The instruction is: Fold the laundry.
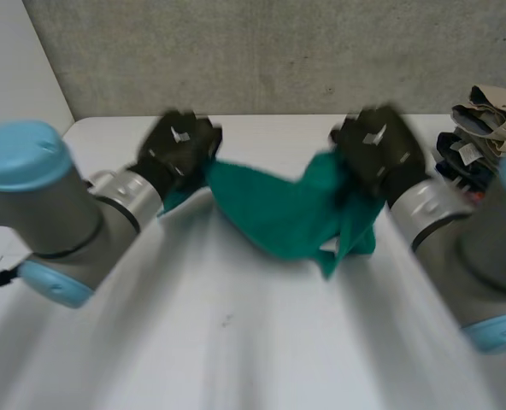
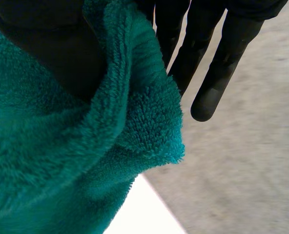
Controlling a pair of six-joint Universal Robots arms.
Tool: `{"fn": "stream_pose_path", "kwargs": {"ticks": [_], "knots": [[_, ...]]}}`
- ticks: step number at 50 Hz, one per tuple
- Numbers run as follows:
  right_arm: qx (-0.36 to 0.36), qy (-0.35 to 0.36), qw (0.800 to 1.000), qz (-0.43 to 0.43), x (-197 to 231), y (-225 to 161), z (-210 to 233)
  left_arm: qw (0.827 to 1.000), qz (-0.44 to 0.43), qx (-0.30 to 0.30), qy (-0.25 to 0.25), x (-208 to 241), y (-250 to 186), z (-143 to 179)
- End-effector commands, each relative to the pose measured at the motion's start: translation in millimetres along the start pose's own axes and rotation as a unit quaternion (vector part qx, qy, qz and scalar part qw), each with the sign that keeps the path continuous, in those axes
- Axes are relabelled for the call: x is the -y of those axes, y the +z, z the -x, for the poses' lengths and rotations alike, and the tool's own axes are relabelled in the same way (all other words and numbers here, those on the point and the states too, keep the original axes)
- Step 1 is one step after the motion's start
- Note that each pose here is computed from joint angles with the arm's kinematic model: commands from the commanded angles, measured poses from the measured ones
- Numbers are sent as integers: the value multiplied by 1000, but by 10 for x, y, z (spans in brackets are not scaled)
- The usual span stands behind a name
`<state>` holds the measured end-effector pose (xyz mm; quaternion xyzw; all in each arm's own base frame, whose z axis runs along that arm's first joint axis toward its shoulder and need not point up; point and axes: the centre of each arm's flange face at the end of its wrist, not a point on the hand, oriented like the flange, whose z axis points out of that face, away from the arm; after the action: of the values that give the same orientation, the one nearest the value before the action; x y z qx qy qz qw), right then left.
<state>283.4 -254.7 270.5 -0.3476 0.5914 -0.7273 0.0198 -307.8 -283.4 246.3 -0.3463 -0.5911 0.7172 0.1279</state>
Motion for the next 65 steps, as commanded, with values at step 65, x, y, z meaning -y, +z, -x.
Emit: {"fn": "stream_pose_path", "kwargs": {"ticks": [65], "knots": [[100, 104, 960, 238, -1442, -182, 200, 944, 276, 77, -163, -926, -1164, -658]]}}
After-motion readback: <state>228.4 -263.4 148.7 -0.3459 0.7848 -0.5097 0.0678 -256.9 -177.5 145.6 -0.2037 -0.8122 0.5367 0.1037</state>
